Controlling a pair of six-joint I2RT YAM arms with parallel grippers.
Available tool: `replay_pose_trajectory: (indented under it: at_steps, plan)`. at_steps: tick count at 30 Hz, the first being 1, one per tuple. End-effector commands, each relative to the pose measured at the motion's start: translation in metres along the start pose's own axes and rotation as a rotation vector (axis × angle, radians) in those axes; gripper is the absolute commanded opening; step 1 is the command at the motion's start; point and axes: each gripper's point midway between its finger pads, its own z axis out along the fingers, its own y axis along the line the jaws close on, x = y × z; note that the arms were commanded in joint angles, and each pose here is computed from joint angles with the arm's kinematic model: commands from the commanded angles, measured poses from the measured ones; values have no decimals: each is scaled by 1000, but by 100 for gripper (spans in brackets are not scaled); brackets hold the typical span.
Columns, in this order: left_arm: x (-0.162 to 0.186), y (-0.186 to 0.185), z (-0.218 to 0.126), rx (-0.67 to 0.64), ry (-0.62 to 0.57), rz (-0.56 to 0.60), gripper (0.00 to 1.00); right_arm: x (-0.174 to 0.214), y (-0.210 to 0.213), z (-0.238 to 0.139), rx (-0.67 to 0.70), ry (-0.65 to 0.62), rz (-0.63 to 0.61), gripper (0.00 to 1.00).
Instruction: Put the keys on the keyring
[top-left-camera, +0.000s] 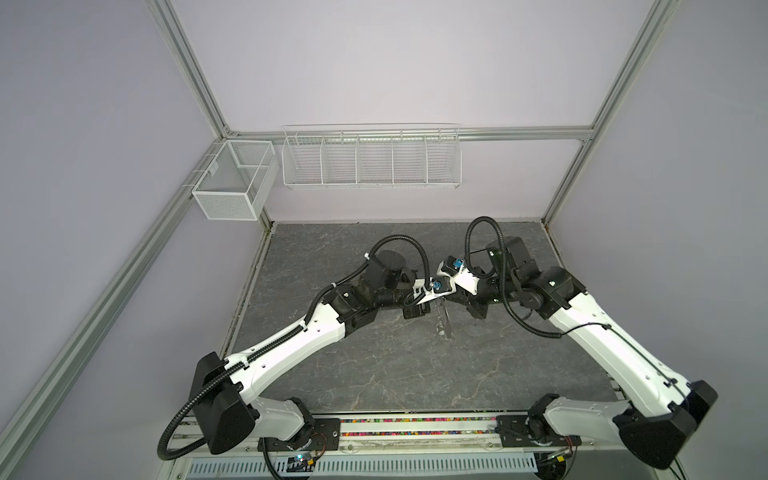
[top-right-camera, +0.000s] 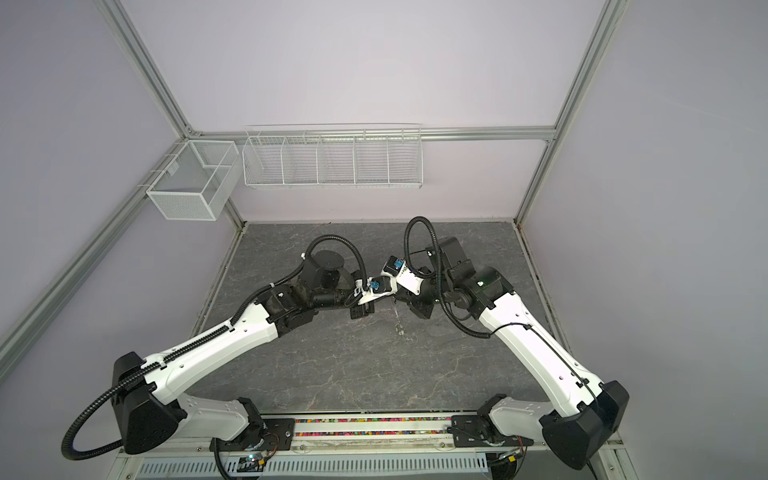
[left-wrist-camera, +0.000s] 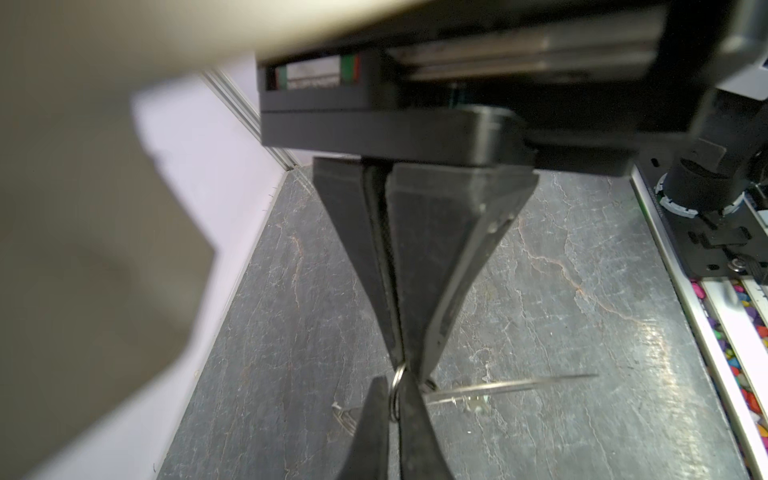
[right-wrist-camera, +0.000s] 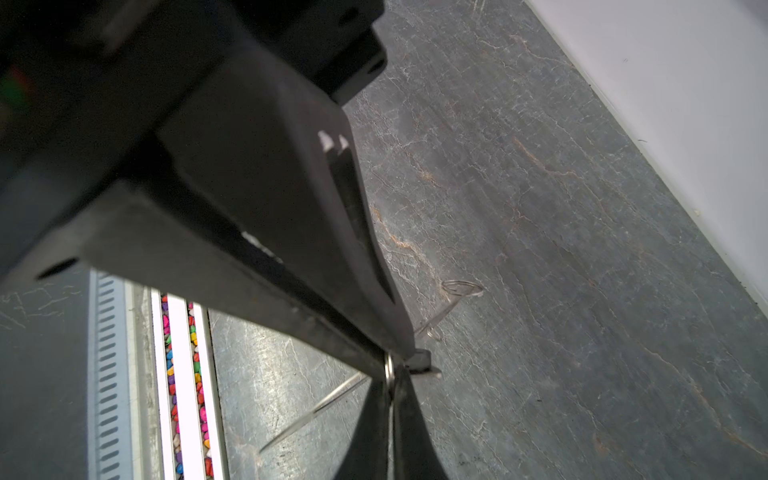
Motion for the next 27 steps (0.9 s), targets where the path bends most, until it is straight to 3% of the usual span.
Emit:
replay_pose_trajectory:
  at_steps: [1,7,10,13,15,17,27]
  plan:
    - [-2,-3,4,33,5,15,5,-20,11,-11,3,-98,-134,7]
    - [-4,-8,6,62,-15,11,0,-19,8,-11,30,-97,-152,10]
    - [-8,-8,4,64,-40,-26,0,-14,-2,-11,85,-75,-145,18]
    - [-15,-5,-2,73,-93,-76,0,-4,-15,-18,175,-28,-142,32]
    - [-20,1,-8,53,-142,-110,0,-4,-19,-26,210,-46,-140,33]
    - [-26,9,-14,27,-208,-148,0,-6,-24,-30,254,-103,-116,40]
    - [-44,27,-24,-40,-384,-246,0,-1,-23,-16,241,-179,-22,42]
